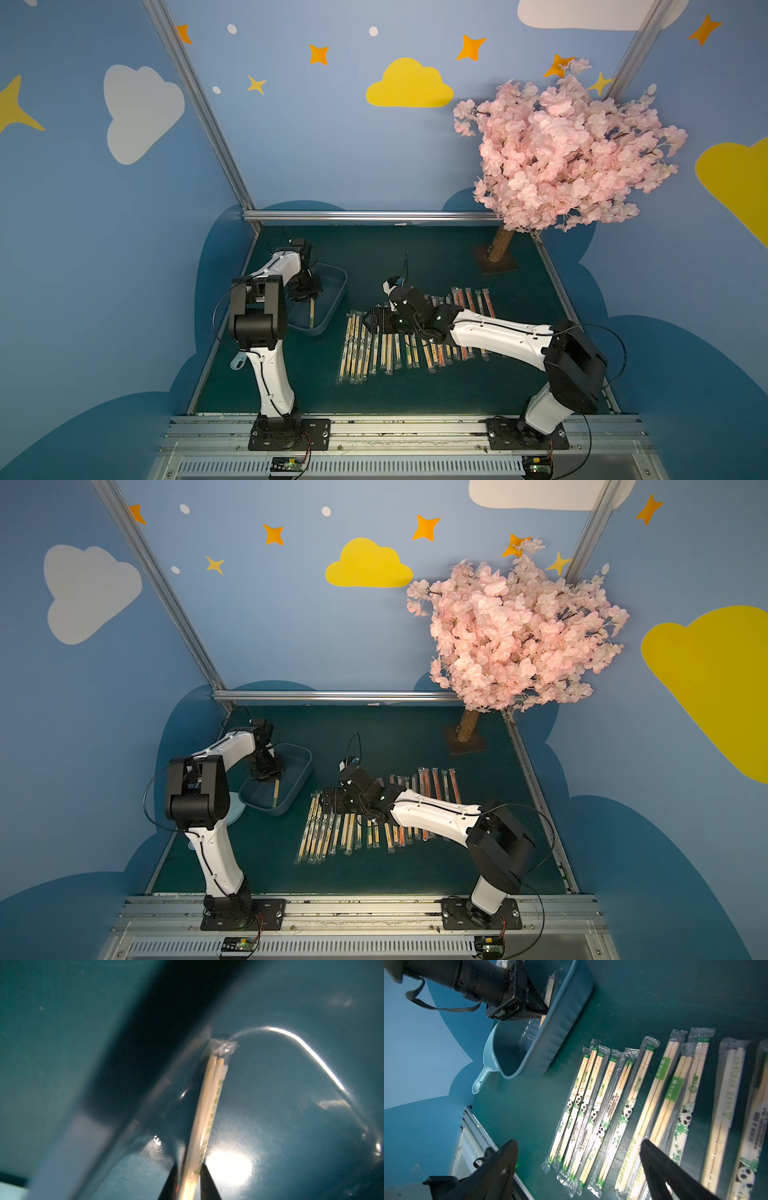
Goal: Take the paired disposable chopsticks out of the storage box
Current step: Pick up the paired disposable chopsticks from the storage box, then place the paired disposable chopsticks at the center of the board.
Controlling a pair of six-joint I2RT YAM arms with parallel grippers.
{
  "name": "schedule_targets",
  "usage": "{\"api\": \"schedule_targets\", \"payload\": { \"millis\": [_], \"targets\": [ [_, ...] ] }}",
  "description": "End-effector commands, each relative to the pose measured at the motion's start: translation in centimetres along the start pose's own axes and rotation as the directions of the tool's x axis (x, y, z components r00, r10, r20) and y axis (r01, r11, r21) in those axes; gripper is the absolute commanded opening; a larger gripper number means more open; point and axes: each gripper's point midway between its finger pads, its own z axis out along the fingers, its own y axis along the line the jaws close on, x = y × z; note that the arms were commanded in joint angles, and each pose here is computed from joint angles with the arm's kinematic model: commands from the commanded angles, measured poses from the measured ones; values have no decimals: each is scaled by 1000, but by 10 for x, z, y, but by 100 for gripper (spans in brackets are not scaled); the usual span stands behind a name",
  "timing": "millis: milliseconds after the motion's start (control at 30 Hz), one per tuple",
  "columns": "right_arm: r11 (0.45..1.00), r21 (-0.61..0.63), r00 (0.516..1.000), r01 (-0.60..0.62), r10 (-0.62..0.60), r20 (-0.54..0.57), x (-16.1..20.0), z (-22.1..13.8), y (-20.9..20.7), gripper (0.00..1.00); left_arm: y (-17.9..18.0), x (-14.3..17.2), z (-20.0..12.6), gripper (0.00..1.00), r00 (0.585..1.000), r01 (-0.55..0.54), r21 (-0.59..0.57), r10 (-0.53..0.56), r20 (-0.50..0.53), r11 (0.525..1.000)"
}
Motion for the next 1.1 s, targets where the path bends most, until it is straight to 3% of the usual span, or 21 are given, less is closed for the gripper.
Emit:
{"api": "schedule_targets", "payload": {
  "millis": [0, 333, 767, 1067],
  "targets": [
    [1000, -13, 999, 15, -15, 29, -5, -10, 5, 95, 0, 17, 8, 16, 998, 1, 6, -1, -66, 1000],
    [1000, -10, 1000, 16, -15, 22, -4, -8, 5, 95, -8, 13, -5, 4, 999, -9, 29, 9, -31, 1000],
    [1000, -12, 1000, 14, -14, 18, -4, -6, 6, 95, -35, -9, -81, 3, 991, -59, 146, 41, 124, 988],
    [1000, 9, 999, -7, 6, 32, -7, -9, -4, 95, -83, 22, -112, 3, 976, -165, 212, 129, 173, 963]
  ]
}}
